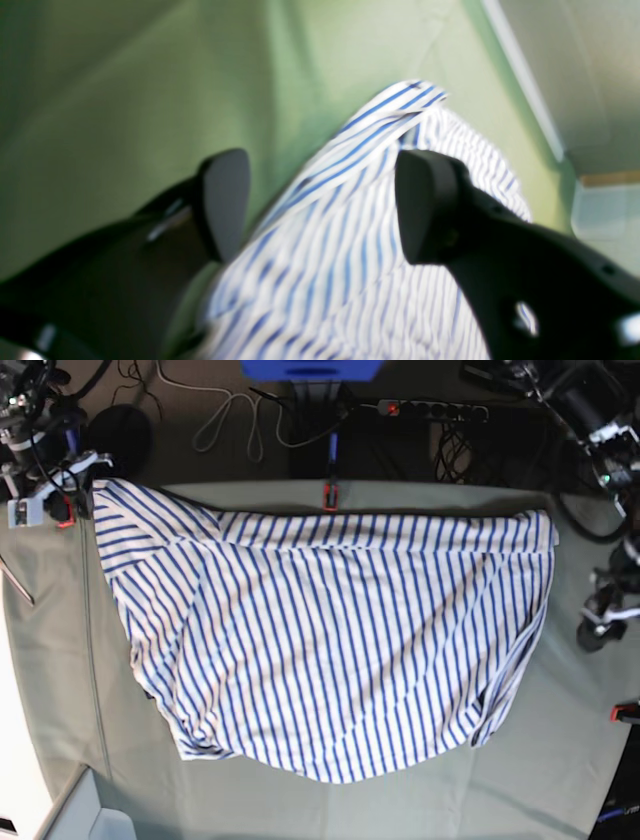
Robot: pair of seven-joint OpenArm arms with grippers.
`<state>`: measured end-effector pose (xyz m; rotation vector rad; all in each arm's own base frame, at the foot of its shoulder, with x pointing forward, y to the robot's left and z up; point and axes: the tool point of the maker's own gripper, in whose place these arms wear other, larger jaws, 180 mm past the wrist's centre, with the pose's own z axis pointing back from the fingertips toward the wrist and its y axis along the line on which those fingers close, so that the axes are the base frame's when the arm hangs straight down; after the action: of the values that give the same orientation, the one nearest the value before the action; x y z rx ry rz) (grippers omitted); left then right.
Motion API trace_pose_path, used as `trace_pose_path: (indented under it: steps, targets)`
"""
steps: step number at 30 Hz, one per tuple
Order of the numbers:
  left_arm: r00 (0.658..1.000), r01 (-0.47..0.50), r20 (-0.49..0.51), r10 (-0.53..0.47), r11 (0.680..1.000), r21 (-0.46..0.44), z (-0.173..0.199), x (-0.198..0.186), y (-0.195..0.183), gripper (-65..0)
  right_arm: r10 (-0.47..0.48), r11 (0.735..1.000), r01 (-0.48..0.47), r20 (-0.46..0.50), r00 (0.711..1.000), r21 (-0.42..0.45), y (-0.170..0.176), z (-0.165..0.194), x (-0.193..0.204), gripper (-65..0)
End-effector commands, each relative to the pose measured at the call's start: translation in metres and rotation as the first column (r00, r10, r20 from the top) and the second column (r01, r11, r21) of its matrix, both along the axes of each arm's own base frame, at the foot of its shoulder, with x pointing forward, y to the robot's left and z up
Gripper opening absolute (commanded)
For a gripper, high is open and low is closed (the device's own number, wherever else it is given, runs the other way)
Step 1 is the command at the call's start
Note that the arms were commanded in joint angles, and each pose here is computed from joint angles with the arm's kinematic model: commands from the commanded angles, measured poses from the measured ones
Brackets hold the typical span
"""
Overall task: Layout the t-shirt on the table in an organized manner, then fold the t-shirt properly
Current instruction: 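Grasp the shirt's edge corners with both grippers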
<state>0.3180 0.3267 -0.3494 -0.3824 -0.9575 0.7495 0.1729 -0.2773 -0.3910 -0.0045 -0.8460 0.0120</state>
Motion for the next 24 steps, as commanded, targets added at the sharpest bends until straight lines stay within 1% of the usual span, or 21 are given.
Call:
trace_pose_path:
  steps: [1,3,5,7,10,12,13,14,16,17,19,21,24]
  targets:
    - [0.999,0.018,0.049,-0.018,1.0,0.0,0.014,0.016,-0.002,-17.6,0.033,0.999,-0.032,0.081,0.996,-0.012,-0.001,0.02,0.018,-36.1]
    - [0.998,0.046,0.038,-0.044,0.998,-0.036,0.006,0.031,-0.014,-16.5,0.037,0.999,-0.035,0.108,0.993,-0.022,-0.003,0.026,0.029,-36.0]
    - [0.997,0.066,0.034,-0.064,0.996,-0.063,-0.005,0.047,-0.028,-16.2,0.05,0.998,-0.046,0.15,0.987,-0.031,-0.005,0.036,0.049,-36.0]
    - [0.997,0.071,0.029,-0.069,0.996,-0.061,-0.018,0.058,-0.037,-16.1,0.042,0.999,-0.038,0.194,0.98,-0.021,-0.006,0.043,0.068,-36.0]
    - [0.999,0.048,0.016,-0.048,0.998,-0.049,-0.041,0.063,-0.041,-16.2,0.023,1.0,-0.026,0.264,0.964,0.007,-0.009,0.055,0.102,-36.0]
    - [0.999,0.049,0.001,-0.049,0.998,-0.031,-0.052,0.064,-0.042,-16.3,0.015,0.999,-0.029,0.288,0.958,0.045,-0.005,0.054,0.124,-36.0]
    - [0.999,0.052,-0.004,-0.052,0.998,-0.024,-0.056,0.064,-0.043,-16.3,0.028,0.998,-0.042,0.286,0.958,0.043,-0.006,0.053,0.133,-36.0]
    - [0.999,0.053,-0.01,-0.053,0.998,-0.016,-0.059,0.063,-0.043,-16.3,0.056,0.998,-0.065,0.267,0.962,0.027,-0.005,0.049,0.144,-36.0]
    - [0.999,0.049,-0.02,-0.049,0.999,-0.005,-0.061,0.06,-0.038,-16.3,0.128,0.991,-0.131,0.195,0.972,0.003,0.01,0.028,0.163,-36.0]
    - [0.999,0.045,-0.02,-0.045,0.999,0.0,-0.061,0.059,-0.035,-16.3,0.147,0.989,-0.149,0.166,0.975,-0.001,0.016,0.018,0.169,-35.9]
    - [0.999,0.042,-0.029,-0.042,0.999,-0.002,-0.065,0.057,-0.034,-16.2,0.152,0.988,-0.153,0.104,0.983,0.003,0.016,-0.002,0.178,-35.9]
    - [0.998,0.041,-0.042,-0.04,0.999,0.004,-0.067,0.055,-0.029,-16.1,0.144,0.989,-0.146,0.06,0.988,0.031,0.017,-0.019,0.188,-35.9]
    - [0.998,0.04,-0.05,-0.04,0.999,0.004,-0.069,0.052,-0.027,-16.3,0.137,0.988,-0.14,0.039,0.99,0.071,0.02,-0.039,0.194,-35.9]
